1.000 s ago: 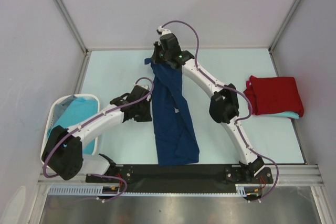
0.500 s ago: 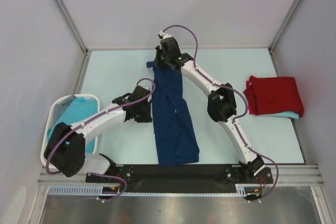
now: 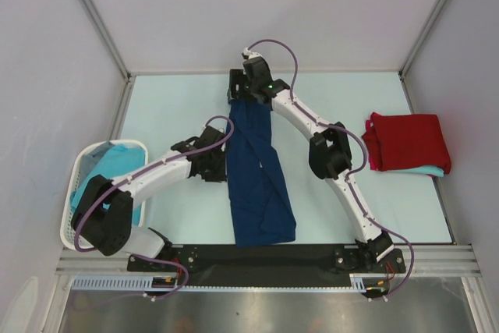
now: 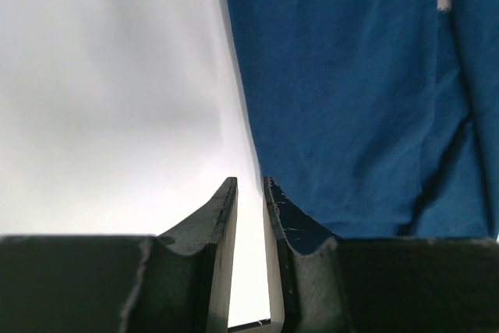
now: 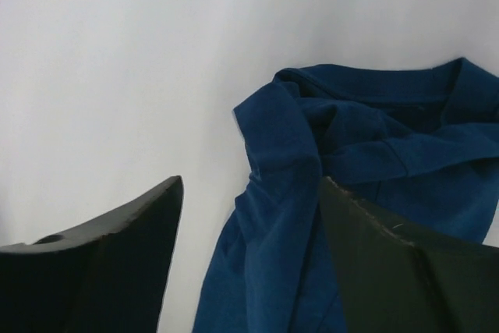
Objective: Fold and stack the t-shirts
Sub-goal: Rotate the tshirt 95 degrees
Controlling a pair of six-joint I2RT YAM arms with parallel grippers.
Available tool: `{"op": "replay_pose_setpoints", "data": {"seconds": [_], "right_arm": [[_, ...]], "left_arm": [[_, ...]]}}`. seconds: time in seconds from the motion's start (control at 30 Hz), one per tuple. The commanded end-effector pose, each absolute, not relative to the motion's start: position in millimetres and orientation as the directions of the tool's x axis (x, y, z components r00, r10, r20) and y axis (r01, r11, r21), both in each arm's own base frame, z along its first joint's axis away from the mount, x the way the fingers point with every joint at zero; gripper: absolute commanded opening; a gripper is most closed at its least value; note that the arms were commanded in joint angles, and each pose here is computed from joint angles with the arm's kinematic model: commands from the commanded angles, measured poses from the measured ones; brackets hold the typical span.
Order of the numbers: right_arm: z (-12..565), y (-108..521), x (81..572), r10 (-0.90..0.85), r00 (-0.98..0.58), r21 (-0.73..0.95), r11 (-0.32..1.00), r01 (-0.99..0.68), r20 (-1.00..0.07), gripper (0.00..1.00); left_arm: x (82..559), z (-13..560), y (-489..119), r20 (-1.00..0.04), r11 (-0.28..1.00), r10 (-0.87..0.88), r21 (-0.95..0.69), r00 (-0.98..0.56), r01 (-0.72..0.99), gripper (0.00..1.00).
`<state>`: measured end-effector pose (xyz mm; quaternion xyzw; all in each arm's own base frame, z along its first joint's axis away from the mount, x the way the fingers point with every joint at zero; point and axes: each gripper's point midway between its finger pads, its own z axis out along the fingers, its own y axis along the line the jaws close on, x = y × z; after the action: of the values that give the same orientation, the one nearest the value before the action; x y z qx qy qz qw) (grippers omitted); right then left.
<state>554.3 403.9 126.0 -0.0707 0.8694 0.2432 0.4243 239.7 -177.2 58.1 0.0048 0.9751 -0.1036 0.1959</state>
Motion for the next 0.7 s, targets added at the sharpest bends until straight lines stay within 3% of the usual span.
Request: {"op": "replay_pose_setpoints", "data": {"seconds": [0.0, 0.13, 0.23, 0.5, 0.67], "right_arm": [[208, 388, 560, 0.138, -0.505, 0.338, 0.882, -0.329, -0.852, 0.81], [256, 362, 548, 0.144, -0.444, 0.300, 0.904, -0.304, -0.884, 0.82], [250, 336, 537, 0.099, -0.458, 0.237, 0.938, -0.254, -0.884, 0.83], [160, 284, 522, 0.008, -0.601, 0.112, 0.985, -0.135, -0.799, 0.81], [135, 280, 528, -0.012, -0.627, 0.096, 0.986, -0.138, -0.779, 0.80]], "left_arm": [[256, 80, -193, -0.440, 0.967, -0.031, -0.241, -0.897, 0.085, 0.24], [265, 91, -199, -0.464, 0.962, -0.041, -0.257, -0.885, 0.091, 0.24], [268, 92, -204, -0.465, 0.960, -0.050, -0.266, -0.884, 0.086, 0.25], [266, 89, -220, -0.450, 0.954, -0.040, -0.283, -0.892, 0.100, 0.24], [259, 88, -226, -0.446, 0.955, -0.029, -0.278, -0.895, 0.108, 0.24]]}}
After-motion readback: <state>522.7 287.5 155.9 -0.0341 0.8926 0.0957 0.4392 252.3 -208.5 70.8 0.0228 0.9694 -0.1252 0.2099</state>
